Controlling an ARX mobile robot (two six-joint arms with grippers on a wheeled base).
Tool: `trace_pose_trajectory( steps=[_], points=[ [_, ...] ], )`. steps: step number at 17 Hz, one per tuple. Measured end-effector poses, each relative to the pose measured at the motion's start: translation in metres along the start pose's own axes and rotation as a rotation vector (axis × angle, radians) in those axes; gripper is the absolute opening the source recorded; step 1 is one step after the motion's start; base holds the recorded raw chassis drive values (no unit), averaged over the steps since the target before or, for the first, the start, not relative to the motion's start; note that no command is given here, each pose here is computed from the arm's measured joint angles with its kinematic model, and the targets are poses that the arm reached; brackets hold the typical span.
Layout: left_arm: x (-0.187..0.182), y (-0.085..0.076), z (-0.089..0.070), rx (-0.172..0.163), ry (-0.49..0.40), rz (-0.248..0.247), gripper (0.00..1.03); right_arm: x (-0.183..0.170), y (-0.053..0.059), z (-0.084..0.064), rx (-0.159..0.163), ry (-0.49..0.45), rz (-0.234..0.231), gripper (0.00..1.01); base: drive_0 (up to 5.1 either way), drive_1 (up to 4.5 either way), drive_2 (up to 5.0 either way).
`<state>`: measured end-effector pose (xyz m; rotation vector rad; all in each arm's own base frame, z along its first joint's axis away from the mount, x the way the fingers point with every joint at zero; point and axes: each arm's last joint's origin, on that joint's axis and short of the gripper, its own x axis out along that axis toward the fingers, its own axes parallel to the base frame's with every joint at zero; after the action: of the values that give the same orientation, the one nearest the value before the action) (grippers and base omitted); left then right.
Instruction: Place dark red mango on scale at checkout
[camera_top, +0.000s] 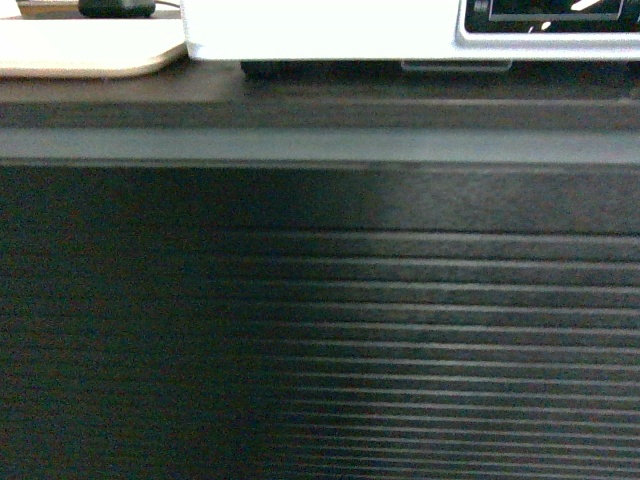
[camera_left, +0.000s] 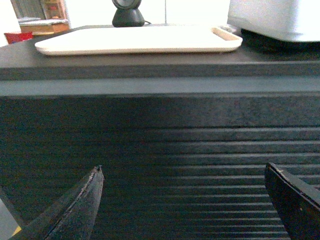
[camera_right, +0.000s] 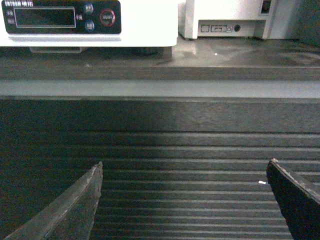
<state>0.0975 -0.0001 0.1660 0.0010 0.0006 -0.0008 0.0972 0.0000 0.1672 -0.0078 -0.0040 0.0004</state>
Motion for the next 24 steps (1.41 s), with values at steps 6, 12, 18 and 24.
trace_pose_trajectory(
  steps=[6,12,18,24],
  points=[
    [0.0000,0.0000,0.0000,0.000,0.000,0.000,0.98,0.0000,0.0000,0.0000,0.000,0.000,0.000,0.98,0.0,0.00,0.0],
    [0.0000,0.0000,-0.0003,0.000,0.003,0.000,0.98,0.0000,0.0000,-0.0001,0.000,0.001,-0.001,0.98,0.0,0.00,0.0],
    [0.0000,0.0000,-0.0003,0.000,0.003,0.000,0.98,0.0000,0.0000,-0.0001,0.000,0.001,0.000,0.98,0.0,0.00,0.0],
    [0.0000,0.0000,-0.0002,0.000,0.002,0.000,0.98,0.0000,0.0000,0.0000,0.000,0.000,0.000,0.98,0.0,0.00,0.0]
  ],
)
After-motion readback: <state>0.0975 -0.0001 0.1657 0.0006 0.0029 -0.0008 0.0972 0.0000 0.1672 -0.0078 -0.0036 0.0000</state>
